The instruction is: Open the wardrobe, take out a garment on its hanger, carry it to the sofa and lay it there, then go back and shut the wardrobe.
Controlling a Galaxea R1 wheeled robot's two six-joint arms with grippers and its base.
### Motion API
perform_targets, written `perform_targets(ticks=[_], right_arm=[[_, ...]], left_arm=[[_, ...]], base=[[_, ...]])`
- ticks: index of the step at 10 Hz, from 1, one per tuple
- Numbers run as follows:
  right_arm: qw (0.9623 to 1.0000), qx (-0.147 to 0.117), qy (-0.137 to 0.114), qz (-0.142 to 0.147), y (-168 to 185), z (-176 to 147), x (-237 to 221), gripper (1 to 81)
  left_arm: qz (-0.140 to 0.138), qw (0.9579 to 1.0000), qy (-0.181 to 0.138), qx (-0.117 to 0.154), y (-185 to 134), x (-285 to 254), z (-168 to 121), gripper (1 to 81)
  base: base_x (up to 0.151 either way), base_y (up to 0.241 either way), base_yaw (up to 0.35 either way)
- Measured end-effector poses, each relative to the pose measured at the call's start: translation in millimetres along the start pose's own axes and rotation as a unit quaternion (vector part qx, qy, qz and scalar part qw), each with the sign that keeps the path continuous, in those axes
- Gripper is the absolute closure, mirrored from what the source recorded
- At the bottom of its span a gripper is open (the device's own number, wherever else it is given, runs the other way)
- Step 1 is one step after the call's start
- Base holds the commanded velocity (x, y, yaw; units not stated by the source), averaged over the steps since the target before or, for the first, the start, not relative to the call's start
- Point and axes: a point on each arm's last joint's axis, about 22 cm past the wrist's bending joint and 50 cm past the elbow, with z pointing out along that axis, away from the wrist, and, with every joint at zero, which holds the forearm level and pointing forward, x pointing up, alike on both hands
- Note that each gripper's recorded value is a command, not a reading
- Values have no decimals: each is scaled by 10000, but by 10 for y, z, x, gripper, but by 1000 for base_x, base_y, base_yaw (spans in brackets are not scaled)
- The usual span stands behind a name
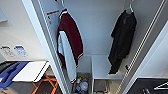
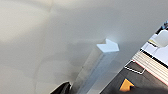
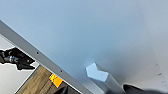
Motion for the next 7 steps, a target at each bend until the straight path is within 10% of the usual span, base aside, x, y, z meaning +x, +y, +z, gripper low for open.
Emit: perform_targets(ticks=[7], right_arm=[[10000, 4, 2, 7, -5, -1, -3, 10]], left_arm=[[-2, 10000, 13, -8, 7, 6, -1, 10]], base=[[-18, 0, 0]])
